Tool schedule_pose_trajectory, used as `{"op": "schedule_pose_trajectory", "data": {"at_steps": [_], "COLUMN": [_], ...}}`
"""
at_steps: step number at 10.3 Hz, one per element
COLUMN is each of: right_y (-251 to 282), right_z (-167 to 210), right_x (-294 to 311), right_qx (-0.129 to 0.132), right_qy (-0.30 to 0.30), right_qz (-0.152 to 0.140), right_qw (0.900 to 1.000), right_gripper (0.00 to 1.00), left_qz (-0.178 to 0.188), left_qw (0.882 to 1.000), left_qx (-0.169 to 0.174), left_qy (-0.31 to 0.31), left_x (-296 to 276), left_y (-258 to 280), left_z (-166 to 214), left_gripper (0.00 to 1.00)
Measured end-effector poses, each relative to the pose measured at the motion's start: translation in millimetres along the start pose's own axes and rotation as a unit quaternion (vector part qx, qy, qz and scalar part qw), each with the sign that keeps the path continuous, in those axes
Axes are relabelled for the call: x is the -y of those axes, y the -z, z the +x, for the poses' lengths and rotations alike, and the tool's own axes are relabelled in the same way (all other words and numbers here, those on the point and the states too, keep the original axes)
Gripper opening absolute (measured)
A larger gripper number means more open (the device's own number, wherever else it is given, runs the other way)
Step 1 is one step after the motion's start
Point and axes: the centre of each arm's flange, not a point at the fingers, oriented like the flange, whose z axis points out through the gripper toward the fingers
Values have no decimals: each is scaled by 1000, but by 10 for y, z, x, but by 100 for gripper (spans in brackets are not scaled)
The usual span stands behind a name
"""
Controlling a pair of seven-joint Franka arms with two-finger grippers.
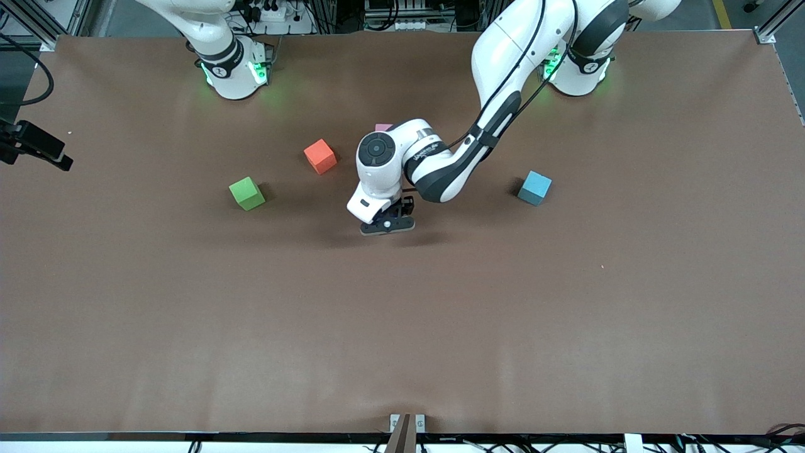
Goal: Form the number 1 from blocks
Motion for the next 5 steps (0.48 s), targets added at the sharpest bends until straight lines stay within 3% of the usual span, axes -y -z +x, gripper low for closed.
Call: {"op": "schedule_pose_trajectory", "data": {"at_steps": [1, 3, 4, 5], "right_y": [0, 0, 0, -1], "right_z": [0, 0, -1, -1], "right_x": [0, 0, 0, 0], "right_qx": [0, 0, 0, 0], "right_qy": [0, 0, 0, 0], "right_qz": [0, 0, 0, 0], "right_qw": [1000, 1000, 1000, 1000], "right_gripper": [100, 100, 100, 100], "left_qz": [1, 3, 3, 2], "left_qw": [1000, 1000, 1000, 1000], "left_qx": [1, 2, 2, 2], "left_qy": [-1, -4, -5, -4], "left_x": [-2, -21, -26, -29], "left_y": [-13, -48, -52, -43], "left_z": [-9, -53, -61, -58], "left_gripper": [65, 93, 100, 100]}}
